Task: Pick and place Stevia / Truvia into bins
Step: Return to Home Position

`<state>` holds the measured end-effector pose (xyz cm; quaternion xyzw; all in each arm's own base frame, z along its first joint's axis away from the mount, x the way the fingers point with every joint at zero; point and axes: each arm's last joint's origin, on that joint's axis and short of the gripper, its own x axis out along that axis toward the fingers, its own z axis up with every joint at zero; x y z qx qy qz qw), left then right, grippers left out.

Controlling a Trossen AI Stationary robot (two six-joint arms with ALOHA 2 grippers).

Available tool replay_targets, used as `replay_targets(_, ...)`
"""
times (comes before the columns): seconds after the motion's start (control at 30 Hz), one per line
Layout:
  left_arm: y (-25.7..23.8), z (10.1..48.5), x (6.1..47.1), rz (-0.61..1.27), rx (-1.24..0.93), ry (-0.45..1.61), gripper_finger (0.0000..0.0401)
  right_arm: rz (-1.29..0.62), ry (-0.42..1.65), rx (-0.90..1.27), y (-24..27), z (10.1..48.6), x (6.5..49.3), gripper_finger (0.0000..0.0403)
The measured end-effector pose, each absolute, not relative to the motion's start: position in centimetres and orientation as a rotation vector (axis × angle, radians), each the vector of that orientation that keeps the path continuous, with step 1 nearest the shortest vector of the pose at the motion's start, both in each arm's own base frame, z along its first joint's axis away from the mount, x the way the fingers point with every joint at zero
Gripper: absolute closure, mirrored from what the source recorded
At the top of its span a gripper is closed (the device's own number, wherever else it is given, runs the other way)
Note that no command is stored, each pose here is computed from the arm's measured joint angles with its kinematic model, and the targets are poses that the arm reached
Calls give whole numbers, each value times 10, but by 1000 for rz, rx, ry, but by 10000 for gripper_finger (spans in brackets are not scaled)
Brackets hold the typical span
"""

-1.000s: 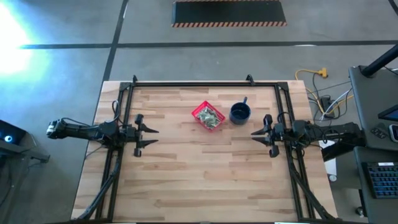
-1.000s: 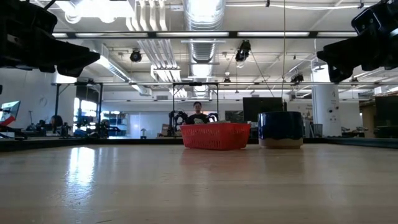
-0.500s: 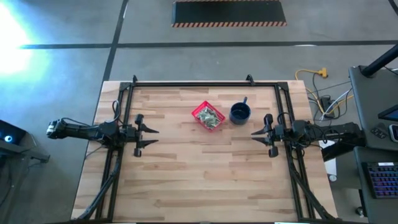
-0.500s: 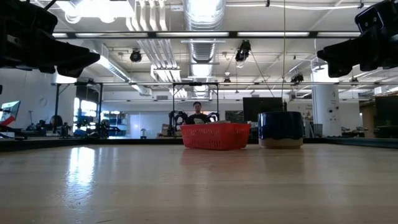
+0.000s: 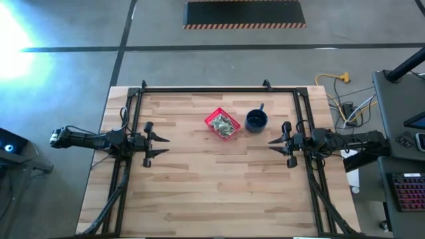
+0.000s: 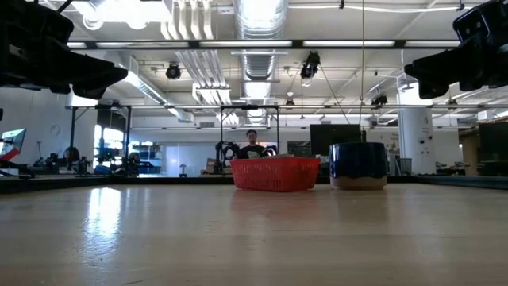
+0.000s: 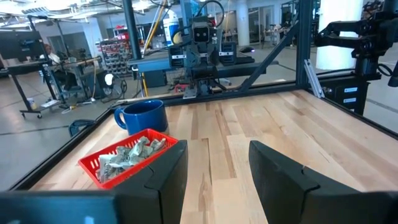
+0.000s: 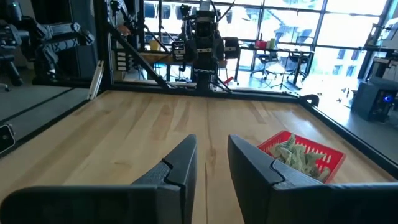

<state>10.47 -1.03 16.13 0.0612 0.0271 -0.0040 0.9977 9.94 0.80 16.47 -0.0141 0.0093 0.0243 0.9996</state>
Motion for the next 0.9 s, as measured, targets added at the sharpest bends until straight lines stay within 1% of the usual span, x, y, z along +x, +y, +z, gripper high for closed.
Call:
replay_targets(0.3,-10,161,105,-8,123,54,246,49,19,-28,8,165,99,316)
replay_targets(0.7,-10,161,105,-9,124,59,246,48,19,-28,8,165,99,334)
replay_targets(0.9,-10,161,105,-9,124,60,246,48,18,-28,8,165,99,332)
